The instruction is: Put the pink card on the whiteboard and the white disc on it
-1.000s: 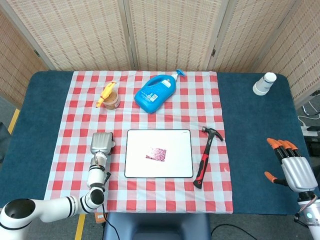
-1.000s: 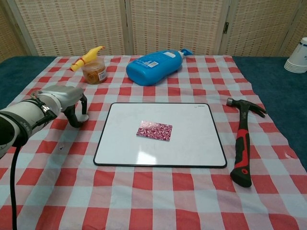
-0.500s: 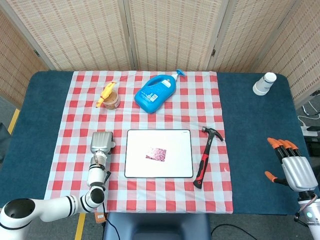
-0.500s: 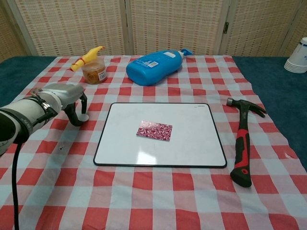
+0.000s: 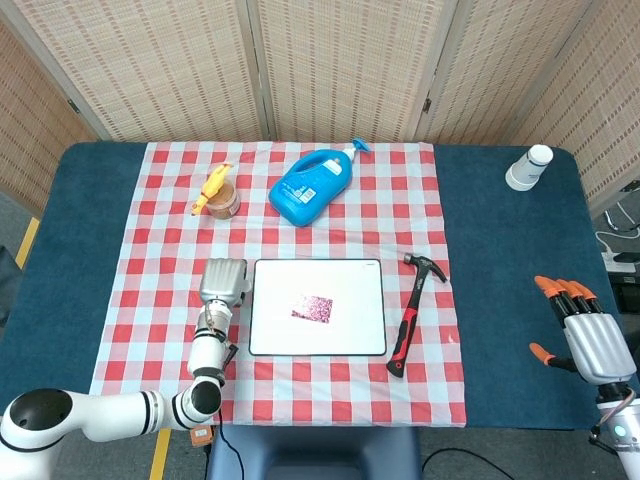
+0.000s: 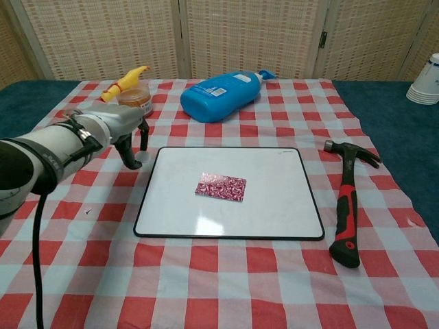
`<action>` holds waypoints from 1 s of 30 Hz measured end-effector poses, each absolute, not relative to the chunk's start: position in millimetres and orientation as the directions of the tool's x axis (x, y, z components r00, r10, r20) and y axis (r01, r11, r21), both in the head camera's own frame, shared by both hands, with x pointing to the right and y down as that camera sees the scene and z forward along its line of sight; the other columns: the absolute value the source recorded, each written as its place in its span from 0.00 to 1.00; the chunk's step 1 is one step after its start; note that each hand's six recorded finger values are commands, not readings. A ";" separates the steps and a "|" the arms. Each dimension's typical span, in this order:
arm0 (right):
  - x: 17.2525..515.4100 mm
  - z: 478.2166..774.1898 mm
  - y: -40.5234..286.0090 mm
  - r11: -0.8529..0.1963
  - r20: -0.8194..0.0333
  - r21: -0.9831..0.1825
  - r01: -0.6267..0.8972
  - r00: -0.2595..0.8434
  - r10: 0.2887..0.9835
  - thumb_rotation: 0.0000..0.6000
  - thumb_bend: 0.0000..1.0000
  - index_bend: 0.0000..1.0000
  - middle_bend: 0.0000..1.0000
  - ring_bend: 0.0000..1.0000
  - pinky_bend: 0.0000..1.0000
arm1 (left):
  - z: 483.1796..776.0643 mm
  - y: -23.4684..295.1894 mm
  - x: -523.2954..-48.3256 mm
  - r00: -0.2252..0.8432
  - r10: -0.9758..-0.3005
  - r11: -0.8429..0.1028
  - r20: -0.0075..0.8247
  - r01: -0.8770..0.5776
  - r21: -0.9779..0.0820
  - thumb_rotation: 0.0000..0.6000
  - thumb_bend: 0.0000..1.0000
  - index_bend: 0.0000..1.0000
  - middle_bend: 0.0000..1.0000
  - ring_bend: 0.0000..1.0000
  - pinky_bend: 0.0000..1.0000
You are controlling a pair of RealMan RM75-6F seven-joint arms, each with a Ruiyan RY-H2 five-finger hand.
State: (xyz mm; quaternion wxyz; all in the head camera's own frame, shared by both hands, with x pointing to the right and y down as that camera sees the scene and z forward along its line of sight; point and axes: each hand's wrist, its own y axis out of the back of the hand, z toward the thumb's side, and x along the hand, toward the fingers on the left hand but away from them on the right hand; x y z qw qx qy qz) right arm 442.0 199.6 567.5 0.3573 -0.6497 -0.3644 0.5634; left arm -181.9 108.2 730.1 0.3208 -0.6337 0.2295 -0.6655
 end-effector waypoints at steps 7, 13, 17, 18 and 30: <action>443.3 564.0 199.6 -0.472 -0.464 -0.878 0.082 0.102 0.880 1.00 0.12 0.06 0.12 0.06 0.13 | 719.6 119.6 -128.8 0.097 -0.714 -0.679 0.693 0.146 -0.720 1.00 0.31 0.49 1.00 1.00 1.00; 445.5 560.8 198.9 -0.468 -0.459 -0.879 0.095 0.103 0.883 1.00 0.12 0.06 0.12 0.06 0.13 | 711.9 129.1 -89.0 0.154 -0.706 -0.675 0.691 0.146 -0.723 1.00 0.31 0.49 1.00 1.00 1.00; 446.9 558.7 198.6 -0.465 -0.455 -0.879 0.103 0.105 0.884 1.00 0.12 0.06 0.12 0.06 0.13 | 712.8 136.9 -72.6 0.173 -0.698 -0.678 0.695 0.155 -0.719 1.00 0.31 0.49 1.00 1.00 1.00; 447.2 558.2 198.7 -0.465 -0.455 -0.879 0.104 0.106 0.884 1.00 0.12 0.06 0.12 0.06 0.13 | 713.9 139.2 -69.1 0.177 -0.697 -0.676 0.695 0.160 -0.719 1.00 0.31 0.49 1.00 1.00 1.00; 450.8 554.0 198.2 -0.457 -0.447 -0.881 0.118 0.106 0.888 1.00 0.12 0.06 0.12 0.06 0.13 | 728.5 150.4 -50.9 0.185 -0.690 -0.678 0.700 0.175 -0.714 1.00 0.31 0.49 1.00 1.00 1.00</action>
